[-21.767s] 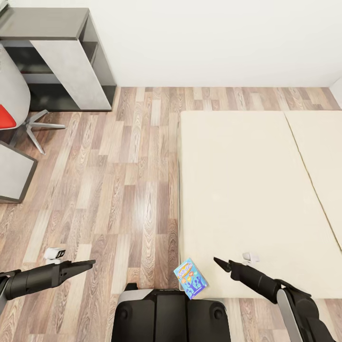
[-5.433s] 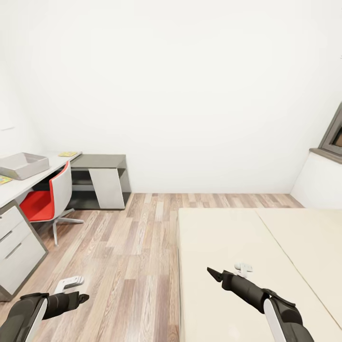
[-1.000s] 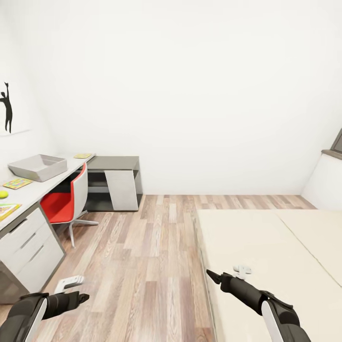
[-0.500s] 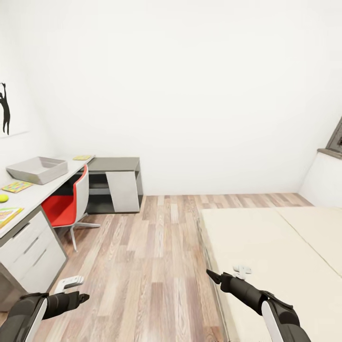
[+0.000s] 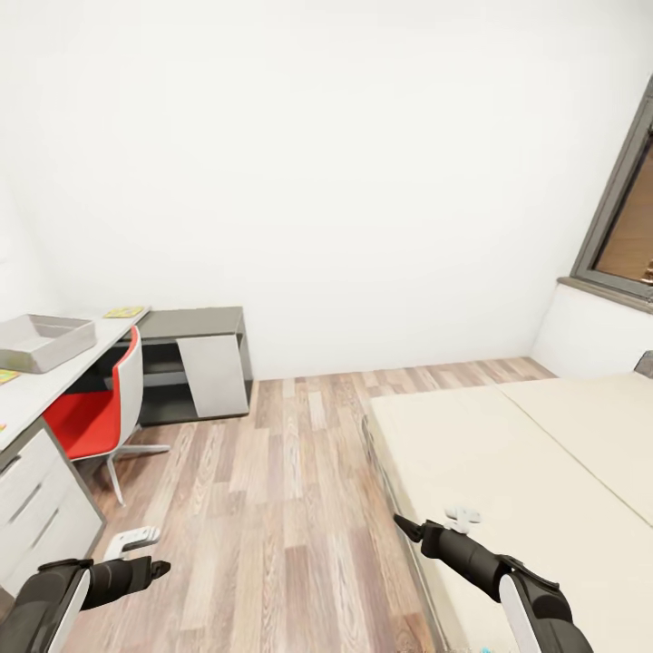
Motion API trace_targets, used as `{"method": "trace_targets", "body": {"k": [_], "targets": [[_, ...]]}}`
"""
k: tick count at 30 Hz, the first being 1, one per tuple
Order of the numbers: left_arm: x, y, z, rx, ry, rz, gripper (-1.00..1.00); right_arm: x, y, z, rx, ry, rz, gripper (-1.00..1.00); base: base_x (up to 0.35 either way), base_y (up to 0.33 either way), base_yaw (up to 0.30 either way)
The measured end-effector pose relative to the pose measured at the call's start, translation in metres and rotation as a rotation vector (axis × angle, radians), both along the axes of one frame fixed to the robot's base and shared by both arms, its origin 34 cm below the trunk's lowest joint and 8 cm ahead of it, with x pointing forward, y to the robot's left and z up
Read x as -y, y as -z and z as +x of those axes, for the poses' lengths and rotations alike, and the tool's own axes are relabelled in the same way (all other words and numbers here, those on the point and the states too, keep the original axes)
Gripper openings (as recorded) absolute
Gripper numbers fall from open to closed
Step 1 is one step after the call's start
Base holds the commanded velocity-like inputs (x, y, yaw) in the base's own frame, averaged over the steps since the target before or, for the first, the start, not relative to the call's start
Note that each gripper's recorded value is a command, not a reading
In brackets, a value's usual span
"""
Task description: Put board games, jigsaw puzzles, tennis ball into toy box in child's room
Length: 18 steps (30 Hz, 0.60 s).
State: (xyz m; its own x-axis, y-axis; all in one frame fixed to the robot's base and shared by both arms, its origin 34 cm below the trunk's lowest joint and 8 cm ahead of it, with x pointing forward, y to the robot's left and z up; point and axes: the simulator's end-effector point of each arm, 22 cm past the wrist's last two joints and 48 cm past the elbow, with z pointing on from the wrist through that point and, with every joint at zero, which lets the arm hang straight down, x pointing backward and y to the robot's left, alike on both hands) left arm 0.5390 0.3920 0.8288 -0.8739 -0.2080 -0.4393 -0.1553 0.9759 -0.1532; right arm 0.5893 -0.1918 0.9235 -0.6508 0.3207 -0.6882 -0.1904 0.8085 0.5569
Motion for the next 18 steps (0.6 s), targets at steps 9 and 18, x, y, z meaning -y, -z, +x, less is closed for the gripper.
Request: {"method": "trace_targets", "body": {"k": [9,18], "targets": [[-0.0001,-0.0030,0.0012,0.007,0.000,0.000,1.00,-0.0004,-0.0015,-0.0002,0.002,0.000,0.001,1.00,0.000,0.279,-0.252],[-0.0001,-0.0061,0.0024,0.014,0.001,0.000,1.00,-0.0004,-0.0046,0.0002,0.009,0.000,0.001,1.00,0.001,0.281,-0.253]]}}
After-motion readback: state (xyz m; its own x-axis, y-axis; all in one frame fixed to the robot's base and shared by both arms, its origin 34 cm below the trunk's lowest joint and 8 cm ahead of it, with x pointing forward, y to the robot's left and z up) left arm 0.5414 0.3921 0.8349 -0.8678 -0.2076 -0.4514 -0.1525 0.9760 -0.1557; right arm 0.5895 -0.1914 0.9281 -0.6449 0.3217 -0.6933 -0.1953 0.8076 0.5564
